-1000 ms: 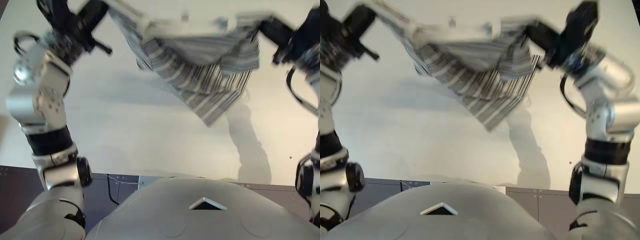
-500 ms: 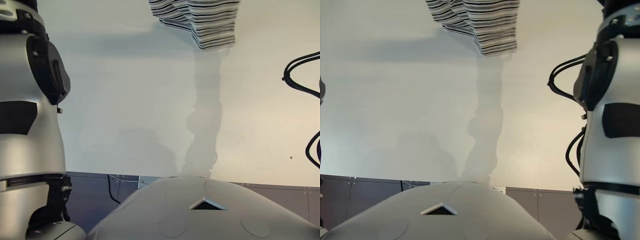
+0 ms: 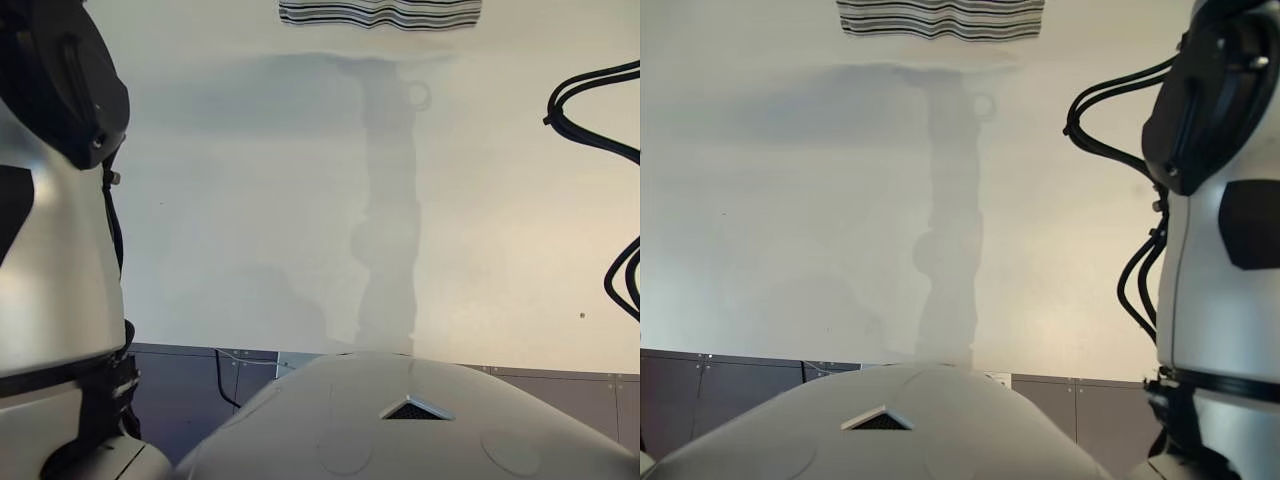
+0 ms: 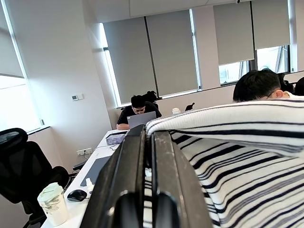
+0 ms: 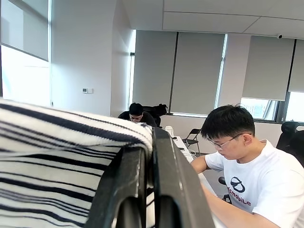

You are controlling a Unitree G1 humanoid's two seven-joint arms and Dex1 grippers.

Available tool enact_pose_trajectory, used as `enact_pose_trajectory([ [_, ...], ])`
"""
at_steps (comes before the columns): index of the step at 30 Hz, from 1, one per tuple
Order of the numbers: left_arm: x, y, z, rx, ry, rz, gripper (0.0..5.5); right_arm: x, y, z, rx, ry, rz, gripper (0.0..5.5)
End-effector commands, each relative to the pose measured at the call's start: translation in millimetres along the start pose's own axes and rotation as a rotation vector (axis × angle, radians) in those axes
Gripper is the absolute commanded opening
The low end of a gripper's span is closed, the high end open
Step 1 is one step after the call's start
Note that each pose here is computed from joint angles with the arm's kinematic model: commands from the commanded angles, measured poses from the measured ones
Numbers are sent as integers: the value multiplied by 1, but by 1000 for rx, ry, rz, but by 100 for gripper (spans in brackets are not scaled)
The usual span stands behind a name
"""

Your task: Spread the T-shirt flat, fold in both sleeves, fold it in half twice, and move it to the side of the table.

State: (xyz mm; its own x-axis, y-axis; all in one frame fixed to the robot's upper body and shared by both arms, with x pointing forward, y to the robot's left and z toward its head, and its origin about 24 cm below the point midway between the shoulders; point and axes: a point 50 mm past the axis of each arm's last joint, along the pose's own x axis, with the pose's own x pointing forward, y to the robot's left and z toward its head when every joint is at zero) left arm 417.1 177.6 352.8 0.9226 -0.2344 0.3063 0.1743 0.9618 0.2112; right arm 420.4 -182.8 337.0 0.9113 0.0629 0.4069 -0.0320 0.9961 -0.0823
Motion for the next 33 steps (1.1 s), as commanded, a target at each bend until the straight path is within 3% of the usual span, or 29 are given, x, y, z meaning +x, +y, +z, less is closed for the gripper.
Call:
enact_pose_trajectory([
  [1,-5,-2,-27,12,81,-51,10,-5,-4,-19,-7,63,21,14],
  [6,-17,4,-49,-67,120,-208,10,-17,-11,-41,14,143,199,14],
  [11,-56,33,-33,-196,38,-388,10,-55,-43,-19,100,74,462,14],
  [16,-139,17,-64,-330,122,-482,10,-136,-45,-18,73,134,686,14],
  [20,-240,-35,-83,-521,160,-643,10,-236,-40,-32,84,245,981,14],
  [23,-299,-63,-96,-618,357,-717,10,-291,-39,-50,105,503,1092,14],
  [25,-338,-69,-130,-639,616,-731,10,-336,-31,-85,125,756,1197,14],
  [28,-391,-80,-179,-519,927,-786,10,-403,-10,-128,157,994,1329,14],
  [30,-407,-86,-186,-447,973,-841,10,-420,-4,-136,149,1019,1336,14],
  [33,-418,-92,-203,-271,999,-868,10,-416,-2,-141,20,979,1307,14],
])
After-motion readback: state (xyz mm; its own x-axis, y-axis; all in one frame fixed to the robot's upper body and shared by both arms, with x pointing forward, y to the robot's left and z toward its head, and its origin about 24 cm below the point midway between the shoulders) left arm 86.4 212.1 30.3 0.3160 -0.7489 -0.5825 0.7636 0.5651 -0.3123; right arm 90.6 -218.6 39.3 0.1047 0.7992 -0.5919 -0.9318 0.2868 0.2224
